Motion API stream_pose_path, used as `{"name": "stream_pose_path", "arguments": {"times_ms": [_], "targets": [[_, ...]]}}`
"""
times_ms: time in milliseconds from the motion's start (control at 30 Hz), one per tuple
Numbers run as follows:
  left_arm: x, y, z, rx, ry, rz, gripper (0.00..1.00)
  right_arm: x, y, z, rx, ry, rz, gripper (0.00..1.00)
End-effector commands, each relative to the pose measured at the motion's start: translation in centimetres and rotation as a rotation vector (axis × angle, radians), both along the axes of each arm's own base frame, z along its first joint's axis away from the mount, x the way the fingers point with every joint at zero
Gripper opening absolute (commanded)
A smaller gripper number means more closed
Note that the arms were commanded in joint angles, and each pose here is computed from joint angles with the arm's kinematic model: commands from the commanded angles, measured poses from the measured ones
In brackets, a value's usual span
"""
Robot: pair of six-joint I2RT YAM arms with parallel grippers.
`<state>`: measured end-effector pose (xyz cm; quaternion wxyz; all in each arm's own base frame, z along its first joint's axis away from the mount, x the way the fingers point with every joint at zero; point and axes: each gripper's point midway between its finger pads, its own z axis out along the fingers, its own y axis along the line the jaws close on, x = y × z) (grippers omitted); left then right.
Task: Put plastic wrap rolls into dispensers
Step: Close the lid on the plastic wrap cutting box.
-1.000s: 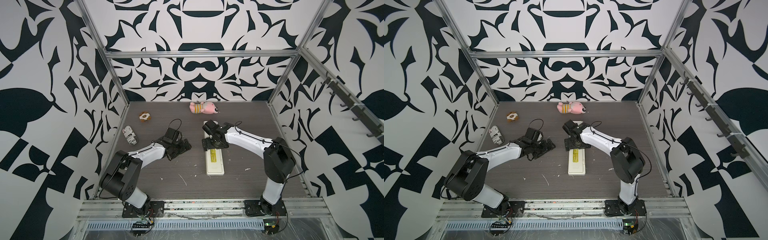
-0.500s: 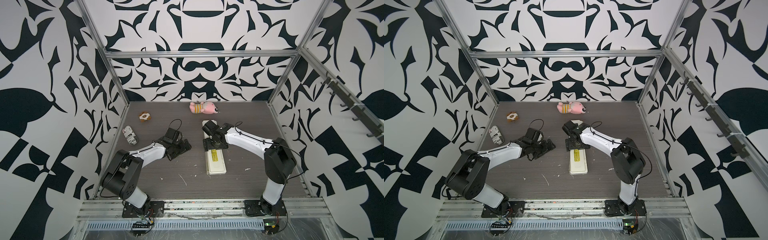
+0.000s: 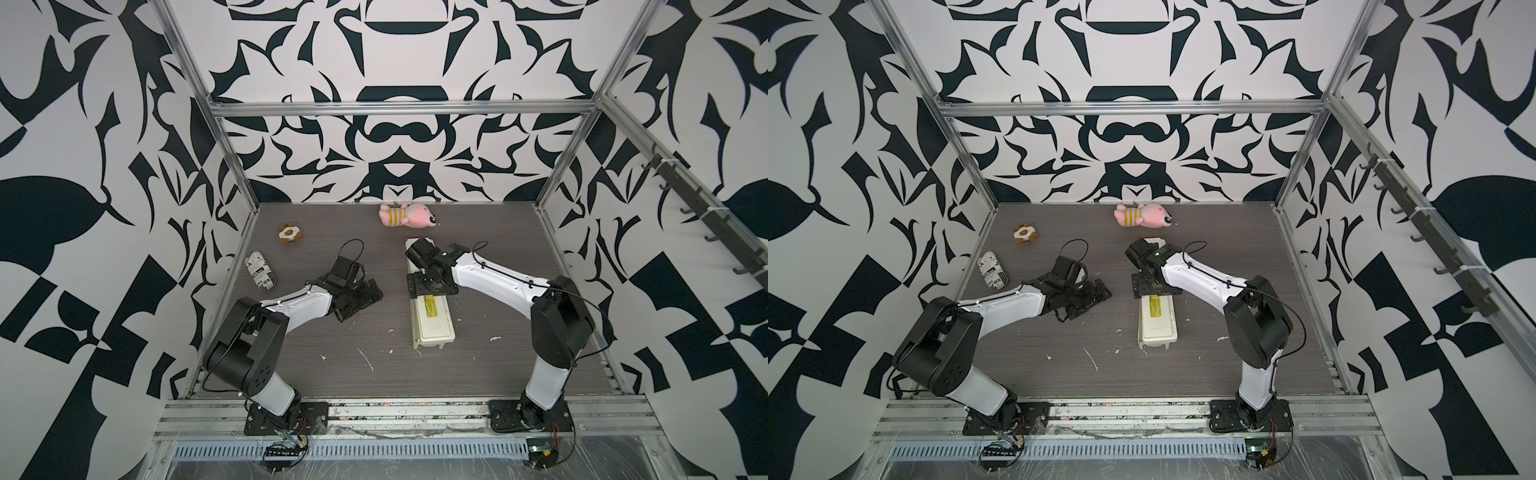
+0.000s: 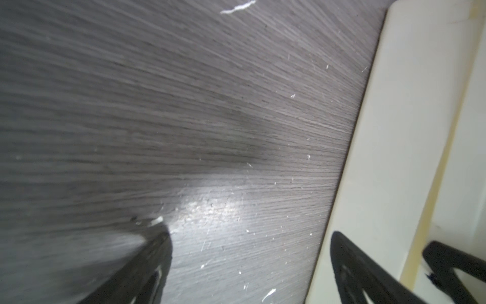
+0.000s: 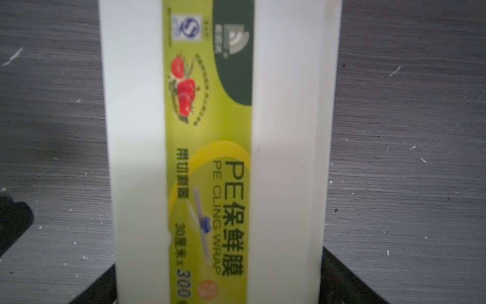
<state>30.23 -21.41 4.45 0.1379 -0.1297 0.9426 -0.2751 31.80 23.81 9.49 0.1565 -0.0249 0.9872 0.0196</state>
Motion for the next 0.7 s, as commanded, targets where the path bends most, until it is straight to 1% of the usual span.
{"name": "stream_pose_path", "arguments": {"times_ms": [0, 100, 133, 300, 400, 567, 667], "targets": [[-0.2, -0.1, -0.8, -0.007, 0.024, -0.005, 0.96, 0.9, 0.8, 2.7, 0.074, -0.045, -0.068, 0.93], [-0.2, -0.3, -0.9, -0.016, 0.024, -0.011, 0.96, 0.9, 0.5, 2.7, 0.070, -0.051, -0.112, 0.92], [-0.2, -0.4, -0.9, -0.019, 0.023, -0.012, 0.96, 1.3, 0.0, 2.7, 0.051, -0.074, -0.128, 0.92], [-0.2, -0.8, -1.2, -0.033, 0.027, -0.025, 0.96, 1.2, -0.2, 1.5, 0.034, -0.082, -0.161, 0.92], [-0.2, -0.8, -1.3, -0.036, 0.028, -0.027, 0.96, 1.2, 0.2, 1.1, 0.035, -0.103, -0.150, 0.92], [-0.2, -0.8, -1.4, -0.036, 0.029, -0.026, 0.96, 1.0, 0.2, 0.6, -0.001, -0.081, -0.088, 0.93], [-0.2, -0.8, -1.5, -0.035, 0.033, -0.025, 0.96, 0.7, 0.2, 0.5, 0.018, -0.084, -0.083, 0.93]]}}
